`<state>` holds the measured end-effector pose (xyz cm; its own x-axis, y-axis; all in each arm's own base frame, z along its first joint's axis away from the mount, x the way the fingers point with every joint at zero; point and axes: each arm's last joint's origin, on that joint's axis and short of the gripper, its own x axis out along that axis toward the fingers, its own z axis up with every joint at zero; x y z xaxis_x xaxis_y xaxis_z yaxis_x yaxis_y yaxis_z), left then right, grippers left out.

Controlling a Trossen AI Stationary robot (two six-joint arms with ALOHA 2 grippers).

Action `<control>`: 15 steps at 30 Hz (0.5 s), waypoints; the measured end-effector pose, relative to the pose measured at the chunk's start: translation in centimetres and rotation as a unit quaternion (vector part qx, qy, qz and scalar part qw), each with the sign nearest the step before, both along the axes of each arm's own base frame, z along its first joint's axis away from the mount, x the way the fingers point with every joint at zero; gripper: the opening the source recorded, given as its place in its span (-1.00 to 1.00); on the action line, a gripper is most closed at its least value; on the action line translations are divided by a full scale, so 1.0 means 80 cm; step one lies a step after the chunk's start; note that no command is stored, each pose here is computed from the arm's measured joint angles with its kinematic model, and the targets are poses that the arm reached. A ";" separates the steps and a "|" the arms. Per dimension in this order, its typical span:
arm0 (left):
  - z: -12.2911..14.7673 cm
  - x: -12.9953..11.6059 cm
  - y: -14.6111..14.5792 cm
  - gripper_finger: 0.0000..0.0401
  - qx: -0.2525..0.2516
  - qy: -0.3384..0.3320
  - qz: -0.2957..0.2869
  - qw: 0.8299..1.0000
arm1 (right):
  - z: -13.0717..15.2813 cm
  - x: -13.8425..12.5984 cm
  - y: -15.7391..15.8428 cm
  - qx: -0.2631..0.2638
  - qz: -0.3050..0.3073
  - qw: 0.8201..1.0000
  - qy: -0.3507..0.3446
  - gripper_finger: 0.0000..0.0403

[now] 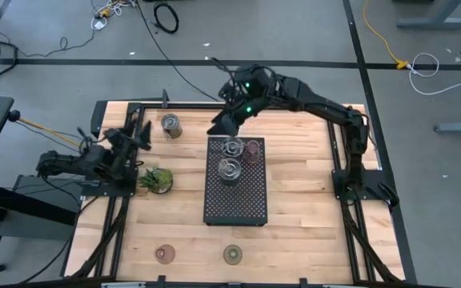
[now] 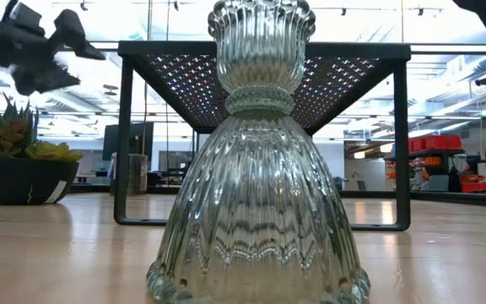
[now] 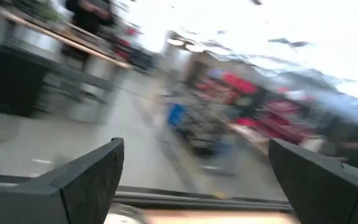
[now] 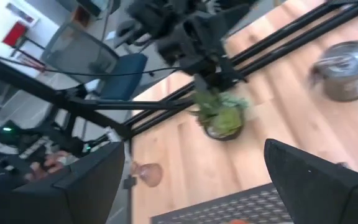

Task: Pick & Place candle stick holders
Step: Put the silver scented candle on the shelf aligned with the silver scented candle

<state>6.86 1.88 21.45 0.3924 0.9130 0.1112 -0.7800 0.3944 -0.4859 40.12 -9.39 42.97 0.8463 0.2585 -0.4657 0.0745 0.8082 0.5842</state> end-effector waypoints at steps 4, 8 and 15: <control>0.027 -0.014 0.003 0.99 -0.004 0.023 0.052 0.998 | -0.003 -0.010 -0.028 -0.015 -0.018 1.000 0.011 0.90; 0.052 -0.029 0.005 0.99 -0.028 -0.006 0.083 0.996 | -0.007 -0.021 -0.054 -0.023 -0.037 0.999 0.027 0.90; 0.100 -0.064 0.011 0.99 -0.067 -0.034 0.147 0.986 | -0.011 -0.033 -0.080 -0.039 -0.051 0.997 0.038 0.90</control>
